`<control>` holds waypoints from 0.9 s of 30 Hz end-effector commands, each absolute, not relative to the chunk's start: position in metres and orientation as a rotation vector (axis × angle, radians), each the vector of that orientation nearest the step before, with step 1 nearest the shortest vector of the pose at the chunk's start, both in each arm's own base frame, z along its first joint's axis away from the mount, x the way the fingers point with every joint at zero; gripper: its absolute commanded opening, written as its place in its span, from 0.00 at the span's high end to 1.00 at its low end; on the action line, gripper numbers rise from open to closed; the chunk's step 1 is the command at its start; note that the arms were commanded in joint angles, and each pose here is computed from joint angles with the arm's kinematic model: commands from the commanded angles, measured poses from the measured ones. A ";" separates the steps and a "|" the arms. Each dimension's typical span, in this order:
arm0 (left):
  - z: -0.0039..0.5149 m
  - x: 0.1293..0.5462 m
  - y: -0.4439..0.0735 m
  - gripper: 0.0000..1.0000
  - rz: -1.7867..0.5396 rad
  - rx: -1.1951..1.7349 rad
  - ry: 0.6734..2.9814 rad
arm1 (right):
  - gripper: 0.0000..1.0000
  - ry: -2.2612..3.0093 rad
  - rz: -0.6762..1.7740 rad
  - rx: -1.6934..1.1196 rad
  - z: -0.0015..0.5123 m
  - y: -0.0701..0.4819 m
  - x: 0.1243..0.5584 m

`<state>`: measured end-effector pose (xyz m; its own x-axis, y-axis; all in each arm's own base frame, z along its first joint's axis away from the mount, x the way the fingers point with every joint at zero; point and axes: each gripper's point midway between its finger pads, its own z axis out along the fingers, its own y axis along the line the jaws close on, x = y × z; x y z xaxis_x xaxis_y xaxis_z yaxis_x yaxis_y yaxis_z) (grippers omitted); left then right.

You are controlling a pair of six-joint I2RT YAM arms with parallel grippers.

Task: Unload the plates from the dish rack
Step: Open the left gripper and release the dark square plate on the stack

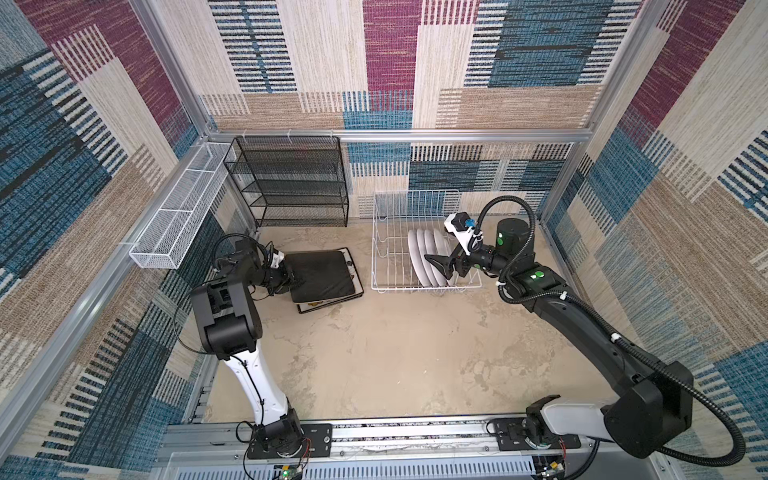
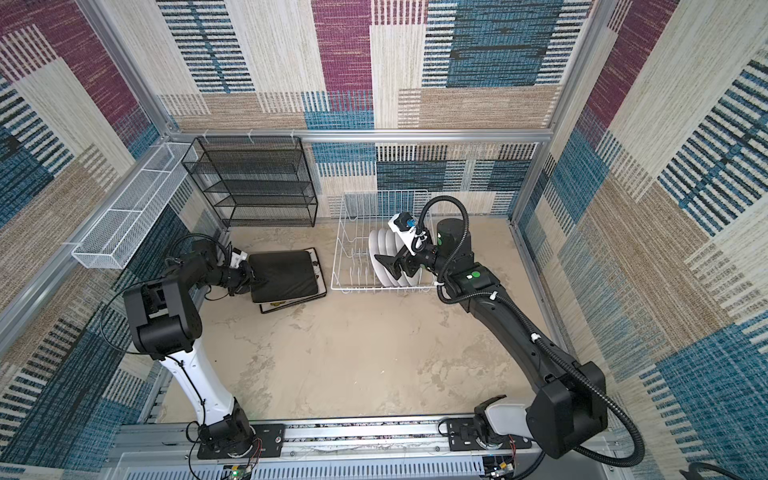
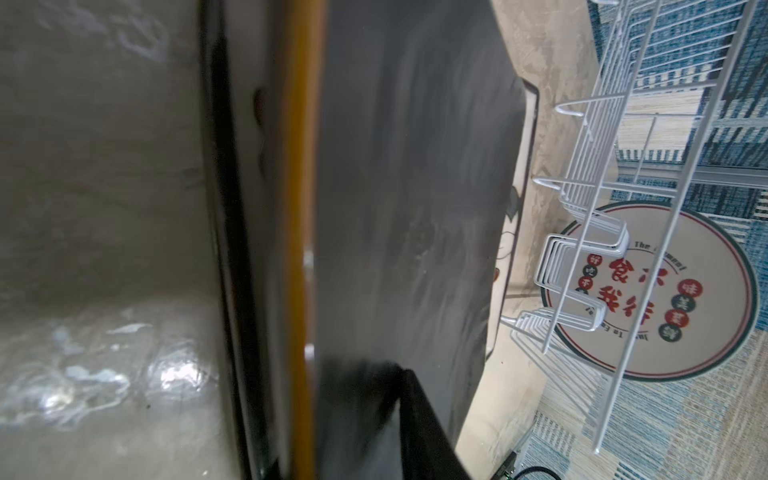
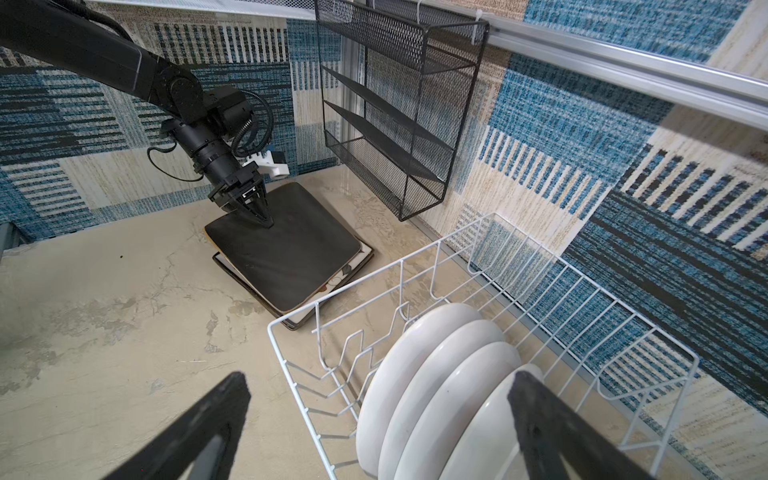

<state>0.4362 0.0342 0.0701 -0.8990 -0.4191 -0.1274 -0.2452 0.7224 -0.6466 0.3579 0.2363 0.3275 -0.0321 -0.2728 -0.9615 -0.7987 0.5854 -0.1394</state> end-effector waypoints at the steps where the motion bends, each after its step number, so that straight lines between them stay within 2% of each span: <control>1: 0.062 0.436 0.044 0.67 -0.852 -0.530 2.693 | 0.00 1.581 0.538 -0.911 0.331 0.237 0.359; 11: 0.063 0.438 0.045 0.50 -0.843 -0.578 2.677 | 0.00 1.577 0.530 -0.931 0.331 0.241 0.364; 27: 0.070 0.437 0.055 0.32 -0.756 -0.657 2.672 | 0.00 1.596 0.464 -0.926 0.325 0.236 0.373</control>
<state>0.4418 0.0390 0.0751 -0.8752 -0.4629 -0.1405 -0.2825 0.7248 -0.6284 0.3712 0.2355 0.3180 -0.0343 -0.3214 -0.9463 -0.7787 0.6021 -0.1762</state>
